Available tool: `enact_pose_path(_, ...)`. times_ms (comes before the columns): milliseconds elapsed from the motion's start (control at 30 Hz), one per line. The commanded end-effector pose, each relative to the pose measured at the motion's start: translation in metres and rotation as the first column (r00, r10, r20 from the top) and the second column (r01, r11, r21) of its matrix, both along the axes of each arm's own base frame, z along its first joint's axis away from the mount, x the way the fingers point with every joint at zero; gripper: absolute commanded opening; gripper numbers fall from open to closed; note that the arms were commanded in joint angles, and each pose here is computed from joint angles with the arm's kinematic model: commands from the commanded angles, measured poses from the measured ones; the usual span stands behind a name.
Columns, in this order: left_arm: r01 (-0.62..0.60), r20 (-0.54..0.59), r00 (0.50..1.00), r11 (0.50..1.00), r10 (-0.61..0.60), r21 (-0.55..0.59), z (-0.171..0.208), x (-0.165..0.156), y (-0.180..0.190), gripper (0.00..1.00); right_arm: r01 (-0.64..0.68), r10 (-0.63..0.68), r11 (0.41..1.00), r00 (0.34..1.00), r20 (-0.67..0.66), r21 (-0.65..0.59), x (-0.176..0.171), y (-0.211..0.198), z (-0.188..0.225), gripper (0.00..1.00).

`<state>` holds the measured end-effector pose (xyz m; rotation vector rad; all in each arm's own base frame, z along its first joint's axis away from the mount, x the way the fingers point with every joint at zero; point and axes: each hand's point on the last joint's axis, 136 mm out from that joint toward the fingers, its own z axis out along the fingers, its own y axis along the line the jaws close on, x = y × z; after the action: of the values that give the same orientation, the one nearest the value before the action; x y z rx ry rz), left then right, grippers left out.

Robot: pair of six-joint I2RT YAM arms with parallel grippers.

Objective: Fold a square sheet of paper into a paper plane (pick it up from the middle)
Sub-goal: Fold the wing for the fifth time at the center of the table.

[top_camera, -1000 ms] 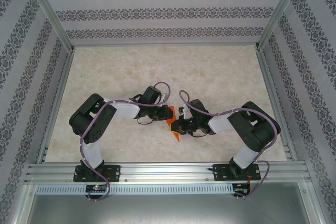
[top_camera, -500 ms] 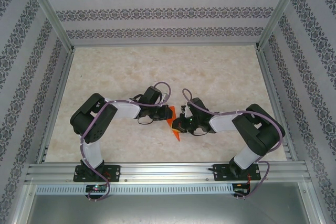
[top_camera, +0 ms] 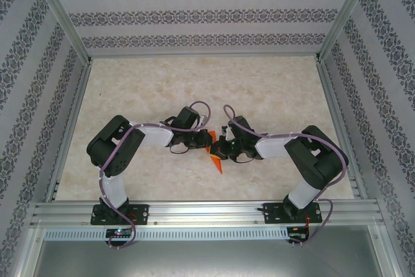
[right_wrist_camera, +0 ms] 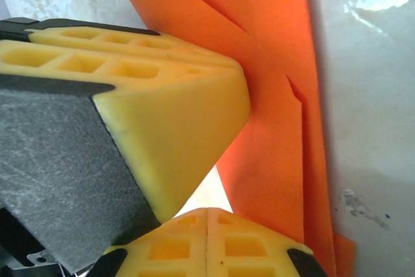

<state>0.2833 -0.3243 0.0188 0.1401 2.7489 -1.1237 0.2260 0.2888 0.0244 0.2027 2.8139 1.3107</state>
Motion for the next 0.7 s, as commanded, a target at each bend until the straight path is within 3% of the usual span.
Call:
enact_pose_path(0,-0.021,-0.052,0.998,0.989,0.029,0.145,-0.039,-0.013,0.021,0.16,0.031,-0.037,0.984,0.999,-0.03,-0.173,-0.012,-0.018,-0.041,0.05)
enact_pose_path(333,-0.035,-0.038,0.998,0.984,0.042,0.178,-0.042,-0.01,0.026,0.15,0.005,-0.007,0.977,1.0,-0.008,-0.215,-0.029,-0.035,-0.034,0.05)
enact_pose_path(667,-0.04,-0.037,0.998,0.982,0.048,0.185,-0.044,-0.01,0.028,0.15,-0.004,0.002,0.99,1.0,-0.015,-0.141,-0.05,-0.038,-0.025,0.07)
